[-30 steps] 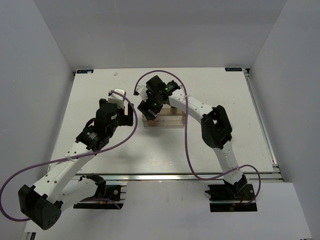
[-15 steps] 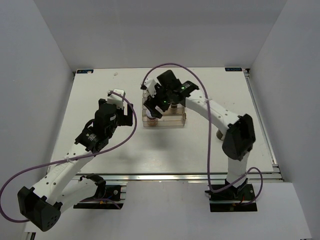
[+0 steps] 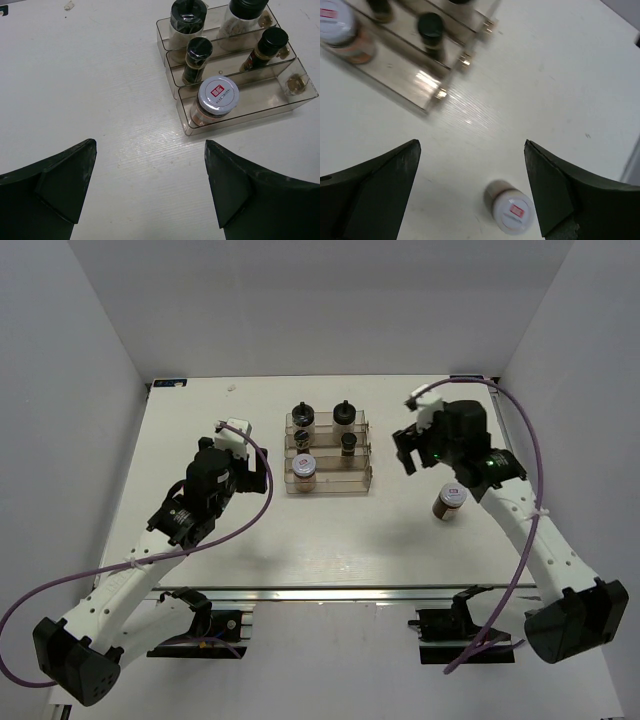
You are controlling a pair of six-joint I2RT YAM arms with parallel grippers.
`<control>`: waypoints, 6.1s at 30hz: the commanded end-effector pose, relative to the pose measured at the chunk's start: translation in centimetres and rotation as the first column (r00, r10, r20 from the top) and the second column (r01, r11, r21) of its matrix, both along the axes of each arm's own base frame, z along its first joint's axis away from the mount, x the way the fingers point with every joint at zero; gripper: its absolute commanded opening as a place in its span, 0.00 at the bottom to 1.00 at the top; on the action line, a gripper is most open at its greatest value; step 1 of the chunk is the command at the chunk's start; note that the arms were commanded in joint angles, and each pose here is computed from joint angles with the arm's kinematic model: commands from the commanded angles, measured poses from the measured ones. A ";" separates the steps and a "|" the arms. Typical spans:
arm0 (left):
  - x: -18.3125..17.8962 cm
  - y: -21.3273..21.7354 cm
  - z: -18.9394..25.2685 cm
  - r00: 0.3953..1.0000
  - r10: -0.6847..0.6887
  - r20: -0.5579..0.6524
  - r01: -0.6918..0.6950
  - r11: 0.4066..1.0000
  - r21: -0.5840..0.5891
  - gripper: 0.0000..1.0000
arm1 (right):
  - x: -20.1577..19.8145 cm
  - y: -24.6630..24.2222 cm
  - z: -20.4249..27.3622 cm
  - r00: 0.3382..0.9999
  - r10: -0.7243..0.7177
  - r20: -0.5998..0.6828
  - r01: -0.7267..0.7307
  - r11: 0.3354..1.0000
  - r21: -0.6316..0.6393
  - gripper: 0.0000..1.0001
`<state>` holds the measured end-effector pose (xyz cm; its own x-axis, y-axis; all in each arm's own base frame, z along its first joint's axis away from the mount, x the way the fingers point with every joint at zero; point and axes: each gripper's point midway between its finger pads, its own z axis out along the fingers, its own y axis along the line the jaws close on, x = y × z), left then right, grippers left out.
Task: Organize the condiment bottles
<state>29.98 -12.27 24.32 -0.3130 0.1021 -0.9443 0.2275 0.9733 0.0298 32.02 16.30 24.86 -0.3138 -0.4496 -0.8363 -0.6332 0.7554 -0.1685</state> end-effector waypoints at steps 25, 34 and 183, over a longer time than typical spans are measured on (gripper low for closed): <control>-0.4 -1.0 0.7 0.998 -0.054 0.023 0.055 0.998 -0.036 0.98 | -1.7 -15.7 -13.1 0.879 -0.260 -0.400 0.251 0.965 -0.075 0.89; -0.3 -1.0 0.5 0.999 -0.052 0.017 0.052 0.998 -0.030 0.98 | -2.3 -15.4 -16.4 0.848 -0.248 -0.469 0.245 0.967 -0.069 0.89; -3.1 -4.4 0.9 0.960 -0.281 0.011 0.280 0.952 -0.124 0.98 | -3.5 4.7 -0.2 0.993 0.066 0.098 -0.079 0.987 0.138 0.89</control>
